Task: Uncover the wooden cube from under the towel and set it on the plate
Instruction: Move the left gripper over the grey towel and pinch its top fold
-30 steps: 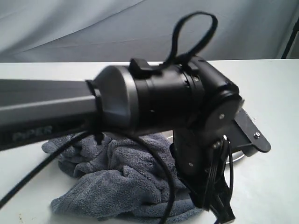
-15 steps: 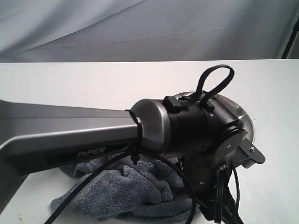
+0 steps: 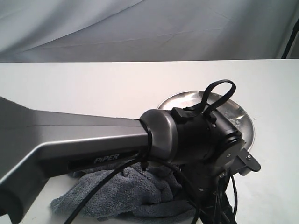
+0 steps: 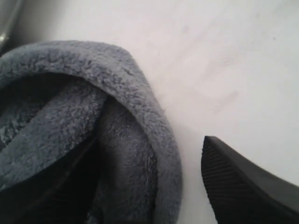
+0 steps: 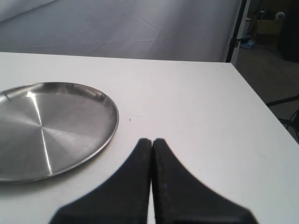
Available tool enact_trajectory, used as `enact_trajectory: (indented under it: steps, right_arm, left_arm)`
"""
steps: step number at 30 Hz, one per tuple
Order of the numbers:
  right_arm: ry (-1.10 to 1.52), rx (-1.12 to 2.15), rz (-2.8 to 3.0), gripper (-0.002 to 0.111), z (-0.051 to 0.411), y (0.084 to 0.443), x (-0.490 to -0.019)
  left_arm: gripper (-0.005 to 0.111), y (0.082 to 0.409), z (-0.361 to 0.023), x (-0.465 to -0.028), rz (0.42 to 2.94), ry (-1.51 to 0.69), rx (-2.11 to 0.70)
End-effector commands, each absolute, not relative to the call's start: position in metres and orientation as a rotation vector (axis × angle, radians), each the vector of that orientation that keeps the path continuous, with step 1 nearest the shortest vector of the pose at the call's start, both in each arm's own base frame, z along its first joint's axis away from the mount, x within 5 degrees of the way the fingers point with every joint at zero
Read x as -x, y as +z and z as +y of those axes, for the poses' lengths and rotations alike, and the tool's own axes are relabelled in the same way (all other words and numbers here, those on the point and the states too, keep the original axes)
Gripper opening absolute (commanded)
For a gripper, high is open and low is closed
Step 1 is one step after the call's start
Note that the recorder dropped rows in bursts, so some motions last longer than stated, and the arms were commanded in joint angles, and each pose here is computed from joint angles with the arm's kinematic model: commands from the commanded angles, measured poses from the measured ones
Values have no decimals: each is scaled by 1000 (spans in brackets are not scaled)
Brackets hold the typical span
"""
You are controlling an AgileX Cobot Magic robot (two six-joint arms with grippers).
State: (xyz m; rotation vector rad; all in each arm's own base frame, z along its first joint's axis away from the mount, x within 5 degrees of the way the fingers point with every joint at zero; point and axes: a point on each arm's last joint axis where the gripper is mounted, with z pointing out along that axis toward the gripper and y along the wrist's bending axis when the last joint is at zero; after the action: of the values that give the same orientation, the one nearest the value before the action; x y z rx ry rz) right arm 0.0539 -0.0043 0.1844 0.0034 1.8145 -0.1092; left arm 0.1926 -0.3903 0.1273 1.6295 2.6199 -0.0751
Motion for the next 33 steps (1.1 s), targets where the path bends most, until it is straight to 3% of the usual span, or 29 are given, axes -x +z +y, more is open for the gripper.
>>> enact_trajectory:
  steps: [1, 4, 13, 19, 27, 33]
  right_arm:
    - [-98, -13, 1814, 0, -4, 183, -54]
    - [-98, -13, 1814, 0, -4, 183, -54]
    - [-98, -13, 1814, 0, -4, 183, -54]
    - [-98, -13, 1814, 0, -4, 183, -54]
    - [-98, -13, 1814, 0, -4, 183, -54]
    - [-98, -13, 1814, 0, -4, 183, -54]
  left_arm:
    - [61, 120, -393, -191, 2636, -72, -1625]
    - [53, 118, -393, -191, 2642, -66, -1629]
    - [2, 118, -393, -191, 2643, -65, -1630]
    - [0, 127, -389, -190, 2672, -2, -1674]
    - [0, 177, -399, -196, 2590, -62, -1638]
    - [0, 215, -393, -204, 2499, 52, -1632]
